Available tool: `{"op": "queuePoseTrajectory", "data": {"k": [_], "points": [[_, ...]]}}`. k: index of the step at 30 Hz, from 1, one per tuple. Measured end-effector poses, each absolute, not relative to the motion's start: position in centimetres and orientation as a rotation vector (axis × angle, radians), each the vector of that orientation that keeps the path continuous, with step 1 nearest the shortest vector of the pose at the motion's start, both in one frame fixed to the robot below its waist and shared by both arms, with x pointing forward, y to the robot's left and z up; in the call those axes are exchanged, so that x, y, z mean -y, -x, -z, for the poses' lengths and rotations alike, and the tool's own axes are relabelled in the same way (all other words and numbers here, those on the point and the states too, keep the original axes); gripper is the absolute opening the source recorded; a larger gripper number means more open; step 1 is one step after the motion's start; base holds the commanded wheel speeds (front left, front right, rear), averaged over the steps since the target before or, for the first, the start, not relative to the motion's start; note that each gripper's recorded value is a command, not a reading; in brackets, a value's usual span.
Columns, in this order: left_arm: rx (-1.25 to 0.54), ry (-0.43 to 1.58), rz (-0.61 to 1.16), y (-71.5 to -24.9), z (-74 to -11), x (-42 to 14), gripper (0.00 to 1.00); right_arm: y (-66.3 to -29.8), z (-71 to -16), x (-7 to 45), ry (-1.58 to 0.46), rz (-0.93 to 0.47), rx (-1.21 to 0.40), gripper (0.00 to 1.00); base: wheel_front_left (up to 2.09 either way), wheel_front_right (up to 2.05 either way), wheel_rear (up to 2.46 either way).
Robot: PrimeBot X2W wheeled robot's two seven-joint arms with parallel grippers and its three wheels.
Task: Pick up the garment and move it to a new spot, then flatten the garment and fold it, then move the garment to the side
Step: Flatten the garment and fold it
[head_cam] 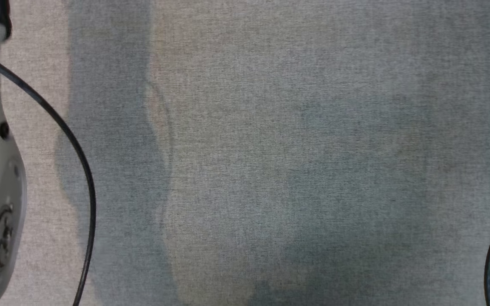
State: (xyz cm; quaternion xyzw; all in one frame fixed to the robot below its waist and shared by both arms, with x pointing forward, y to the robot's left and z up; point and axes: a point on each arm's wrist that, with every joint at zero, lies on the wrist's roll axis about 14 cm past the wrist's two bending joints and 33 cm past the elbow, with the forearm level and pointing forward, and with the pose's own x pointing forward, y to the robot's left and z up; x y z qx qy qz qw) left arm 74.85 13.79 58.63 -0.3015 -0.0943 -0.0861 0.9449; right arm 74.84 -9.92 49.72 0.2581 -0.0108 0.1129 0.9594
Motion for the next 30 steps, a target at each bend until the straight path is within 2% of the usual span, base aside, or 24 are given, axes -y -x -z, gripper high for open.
{"op": "queuePoseTrajectory", "data": {"k": [5, 11, 20, 25, 30], "points": [[0.045, 0.635, 0.099, -73.3, -52.1, -15.6, 0.0, -73.1, -44.2, 10.0, -0.528, -0.207, -0.127, 0.0, 0.0, 0.0, 0.0], [-0.051, 0.605, 0.03, -70.3, -48.4, -17.8, 0.0, -70.5, -41.8, 10.2, -0.543, -0.184, -0.225, 0.0, 0.0, 0.0, 0.0], [-0.097, 0.606, 0.023, -65.4, -48.4, -18.4, 0.0, -65.8, -41.2, 9.7, -0.481, -0.227, -0.363, 0.0, 0.0, 0.0, 0.0], [-0.189, 0.561, 0.047, -61.6, -47.1, -18.3, 0.0, -63.3, -41.2, 9.8, -0.367, -0.267, -0.424, 0.0, 0.0, 0.0, 0.0], [-0.255, 0.498, 0.047, -57.9, -45.7, -19.5, 0.0, -61.3, -41.0, 10.6, -0.343, -0.265, -0.456, 0.0, 0.0, 0.0, 0.0]]}}
